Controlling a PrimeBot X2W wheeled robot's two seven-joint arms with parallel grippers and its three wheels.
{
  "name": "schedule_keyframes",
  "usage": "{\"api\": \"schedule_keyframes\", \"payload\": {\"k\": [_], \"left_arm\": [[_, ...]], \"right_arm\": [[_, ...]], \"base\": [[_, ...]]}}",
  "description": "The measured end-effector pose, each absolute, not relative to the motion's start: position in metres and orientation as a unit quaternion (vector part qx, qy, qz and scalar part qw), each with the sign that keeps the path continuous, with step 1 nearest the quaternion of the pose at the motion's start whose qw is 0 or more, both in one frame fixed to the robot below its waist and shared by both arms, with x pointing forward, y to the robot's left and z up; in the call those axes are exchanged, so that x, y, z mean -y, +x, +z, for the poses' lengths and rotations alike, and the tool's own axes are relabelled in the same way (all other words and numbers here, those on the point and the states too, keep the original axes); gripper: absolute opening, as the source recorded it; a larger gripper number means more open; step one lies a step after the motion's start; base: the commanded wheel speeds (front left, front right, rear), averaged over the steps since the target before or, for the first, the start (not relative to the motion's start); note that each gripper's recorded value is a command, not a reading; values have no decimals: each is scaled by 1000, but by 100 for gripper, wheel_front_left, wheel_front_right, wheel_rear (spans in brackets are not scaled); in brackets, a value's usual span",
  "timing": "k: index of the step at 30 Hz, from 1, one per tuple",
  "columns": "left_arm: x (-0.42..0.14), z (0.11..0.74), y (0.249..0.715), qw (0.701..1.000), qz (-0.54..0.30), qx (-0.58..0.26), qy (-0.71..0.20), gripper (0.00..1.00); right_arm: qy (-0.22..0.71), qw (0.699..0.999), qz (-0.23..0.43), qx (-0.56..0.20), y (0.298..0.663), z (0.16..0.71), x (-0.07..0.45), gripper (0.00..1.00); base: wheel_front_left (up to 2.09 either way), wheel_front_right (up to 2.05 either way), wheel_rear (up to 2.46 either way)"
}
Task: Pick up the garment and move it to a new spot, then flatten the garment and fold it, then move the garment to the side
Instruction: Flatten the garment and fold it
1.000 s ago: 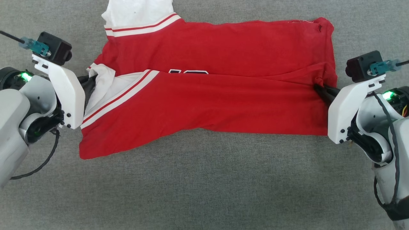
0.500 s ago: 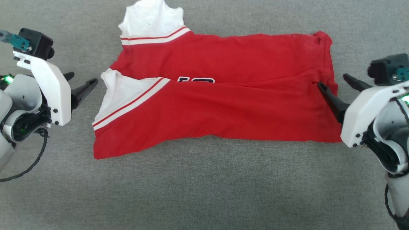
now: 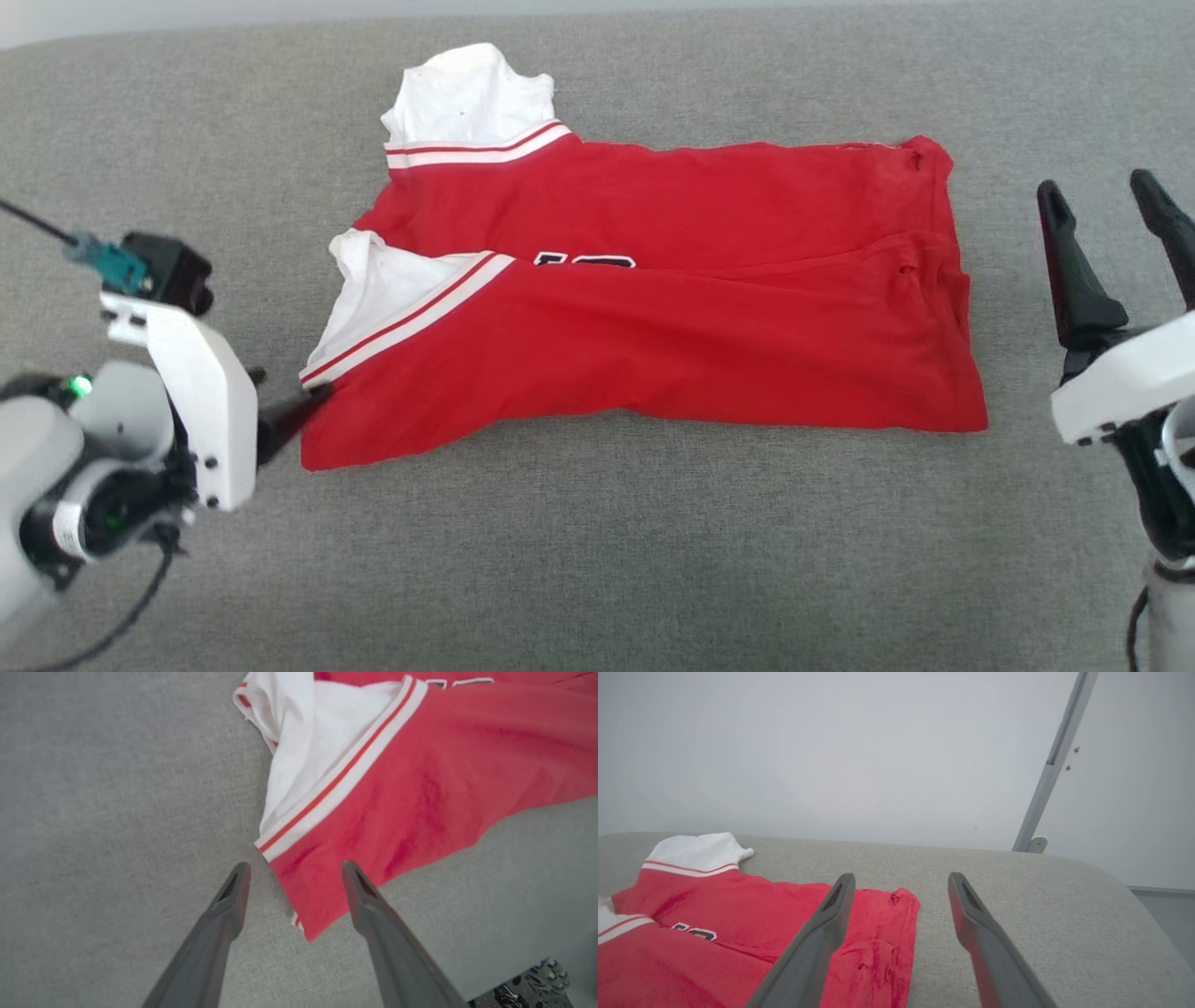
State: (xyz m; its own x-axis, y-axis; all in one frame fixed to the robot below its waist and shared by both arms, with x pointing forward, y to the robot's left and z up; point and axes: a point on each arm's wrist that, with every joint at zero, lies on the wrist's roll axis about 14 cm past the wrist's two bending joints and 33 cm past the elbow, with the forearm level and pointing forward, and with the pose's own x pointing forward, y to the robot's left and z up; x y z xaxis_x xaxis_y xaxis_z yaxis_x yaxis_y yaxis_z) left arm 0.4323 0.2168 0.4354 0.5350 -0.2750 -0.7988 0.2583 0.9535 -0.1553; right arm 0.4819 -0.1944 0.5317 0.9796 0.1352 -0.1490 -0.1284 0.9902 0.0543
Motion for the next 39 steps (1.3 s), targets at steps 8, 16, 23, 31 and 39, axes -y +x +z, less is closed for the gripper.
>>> {"api": "schedule_keyframes", "payload": {"k": [8, 16, 23, 31, 39], "left_arm": [[-204, 416, 410, 859, -145, -490, -38, 100], [-207, 379, 413, 839, -116, -528, -58, 100], [-205, 354, 422, 822, -111, -555, -68, 0], [-206, 348, 429, 821, -114, -555, -76, 0], [-205, 347, 430, 823, -117, -551, -79, 0]], "right_arm": [[42, 999, 15, -18, 465, 545, 213, 100], [58, 995, 0, -84, 445, 508, 217, 100], [71, 979, 6, -193, 429, 458, 216, 100], [84, 943, 47, -318, 422, 412, 197, 100], [66, 898, 95, -424, 425, 379, 174, 100]], "base": [[0, 0, 0], [0, 0, 0], [0, 0, 0], [0, 0, 0], [0, 0, 0]]}}
